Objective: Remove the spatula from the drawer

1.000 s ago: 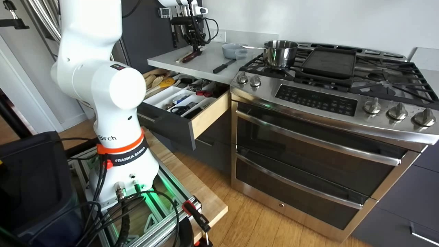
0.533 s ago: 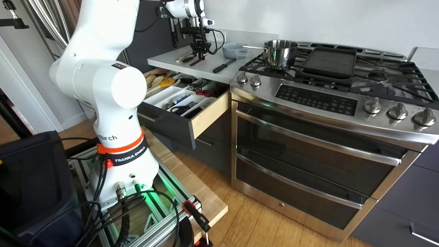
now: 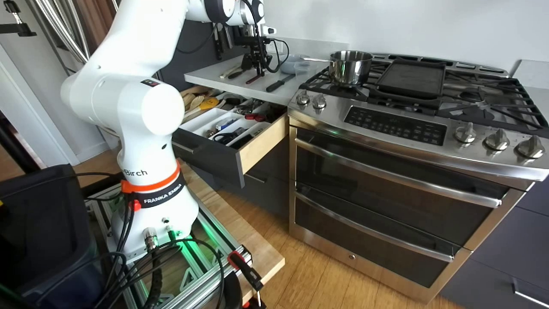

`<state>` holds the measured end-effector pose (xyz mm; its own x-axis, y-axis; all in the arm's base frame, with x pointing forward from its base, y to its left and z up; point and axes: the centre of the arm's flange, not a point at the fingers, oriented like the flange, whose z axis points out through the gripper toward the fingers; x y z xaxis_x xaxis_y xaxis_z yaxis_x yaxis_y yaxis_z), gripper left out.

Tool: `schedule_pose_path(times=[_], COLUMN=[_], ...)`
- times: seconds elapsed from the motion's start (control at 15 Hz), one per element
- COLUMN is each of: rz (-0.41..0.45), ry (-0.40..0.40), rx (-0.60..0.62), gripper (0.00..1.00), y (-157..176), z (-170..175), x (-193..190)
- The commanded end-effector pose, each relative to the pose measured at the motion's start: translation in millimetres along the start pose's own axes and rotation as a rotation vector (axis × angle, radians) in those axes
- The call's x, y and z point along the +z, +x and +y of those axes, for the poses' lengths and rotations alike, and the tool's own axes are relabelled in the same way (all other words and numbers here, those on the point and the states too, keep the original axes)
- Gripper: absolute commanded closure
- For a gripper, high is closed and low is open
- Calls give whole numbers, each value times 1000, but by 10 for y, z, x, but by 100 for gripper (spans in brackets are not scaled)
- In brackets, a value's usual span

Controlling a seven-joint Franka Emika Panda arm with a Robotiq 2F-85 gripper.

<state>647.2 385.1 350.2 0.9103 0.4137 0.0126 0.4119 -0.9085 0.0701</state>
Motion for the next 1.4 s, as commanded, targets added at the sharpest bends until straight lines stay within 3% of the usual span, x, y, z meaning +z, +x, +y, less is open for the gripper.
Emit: schedule_pose_path(times=[0.0, 0.53, 0.93, 1.2, 1.33], rz=[-17, 2, 24, -9, -25], ry=[13, 26, 41, 44, 39], rx=[-18, -49, -45, -9, 33], gripper=[95, 95, 32, 4, 0], y=[259, 303, 264, 30, -183], z=[-10, -18, -70, -210, -213], x=[31, 137, -73, -515, -817])
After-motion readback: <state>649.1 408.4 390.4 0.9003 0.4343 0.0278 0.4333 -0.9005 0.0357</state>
